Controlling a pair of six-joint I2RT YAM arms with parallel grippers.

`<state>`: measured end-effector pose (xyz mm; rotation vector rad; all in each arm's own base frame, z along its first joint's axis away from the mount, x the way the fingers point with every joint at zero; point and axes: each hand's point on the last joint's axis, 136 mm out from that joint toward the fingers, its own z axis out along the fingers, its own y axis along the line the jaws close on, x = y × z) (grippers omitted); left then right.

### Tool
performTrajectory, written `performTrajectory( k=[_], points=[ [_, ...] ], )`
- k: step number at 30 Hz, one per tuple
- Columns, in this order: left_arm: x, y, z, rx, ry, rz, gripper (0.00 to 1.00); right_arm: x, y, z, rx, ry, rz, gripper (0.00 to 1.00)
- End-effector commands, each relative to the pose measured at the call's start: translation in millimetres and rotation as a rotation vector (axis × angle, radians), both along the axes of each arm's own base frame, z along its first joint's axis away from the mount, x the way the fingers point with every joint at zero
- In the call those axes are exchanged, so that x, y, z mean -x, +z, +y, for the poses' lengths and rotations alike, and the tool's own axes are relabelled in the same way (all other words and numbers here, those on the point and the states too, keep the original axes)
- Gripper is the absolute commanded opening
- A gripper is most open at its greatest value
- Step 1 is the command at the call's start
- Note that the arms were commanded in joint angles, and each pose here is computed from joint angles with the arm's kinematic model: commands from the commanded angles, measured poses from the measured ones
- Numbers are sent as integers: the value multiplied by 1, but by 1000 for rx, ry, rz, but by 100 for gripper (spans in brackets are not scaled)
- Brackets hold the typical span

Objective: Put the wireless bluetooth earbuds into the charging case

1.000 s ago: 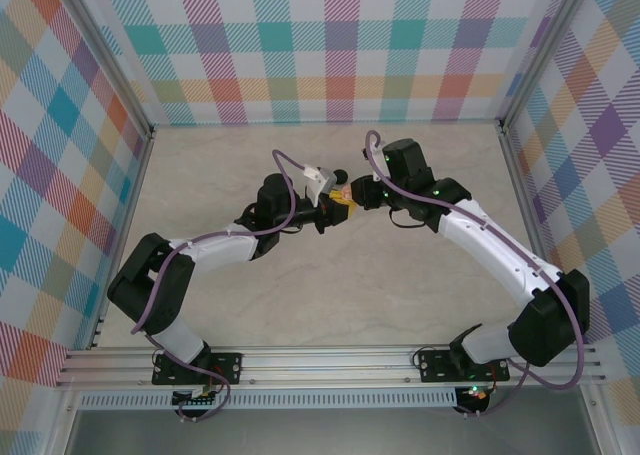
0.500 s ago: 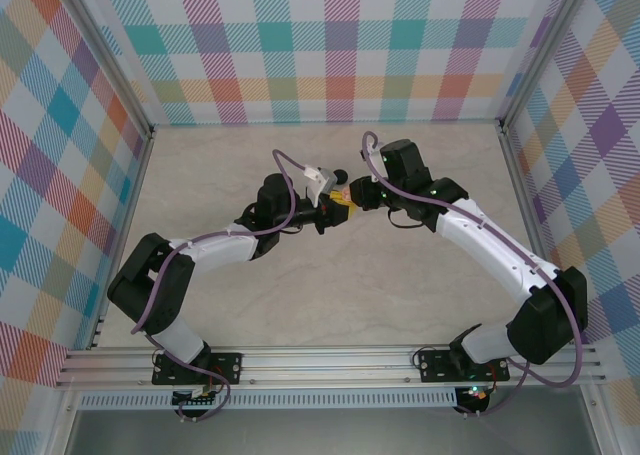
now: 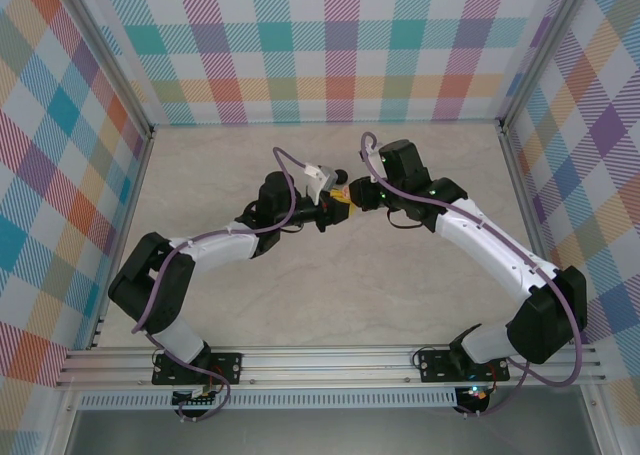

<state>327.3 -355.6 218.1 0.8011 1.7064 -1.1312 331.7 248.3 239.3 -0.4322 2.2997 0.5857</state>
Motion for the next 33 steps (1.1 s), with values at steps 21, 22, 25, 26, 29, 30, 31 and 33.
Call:
performTrajectory(
  k=[21, 22, 25, 26, 29, 30, 31, 33],
  points=[
    [-8, 19, -11, 44, -4, -17, 6, 9, 12, 10, -33, 38, -3, 33],
    [-7, 20, -11, 46, -5, -20, 6, 8, 12, 10, -32, 35, -4, 34],
    [-6, 21, -11, 47, -11, -24, 6, 6, 11, 7, -23, 17, -3, 36],
    [-6, 22, -11, 49, -12, -25, 6, 6, 10, 6, -19, 12, -2, 37],
    [-4, 22, -11, 53, -18, -29, 6, 6, 10, 3, -10, -6, -1, 39],
    [-4, 21, -10, 52, -17, -31, 6, 5, 10, 1, -8, -14, -3, 41],
    [-3, 21, -10, 51, -18, -33, 6, 5, 11, 0, -6, -21, -5, 41],
    [-2, 20, -9, 48, -17, -34, 6, 5, 14, -1, -10, -24, -11, 42]
  ],
)
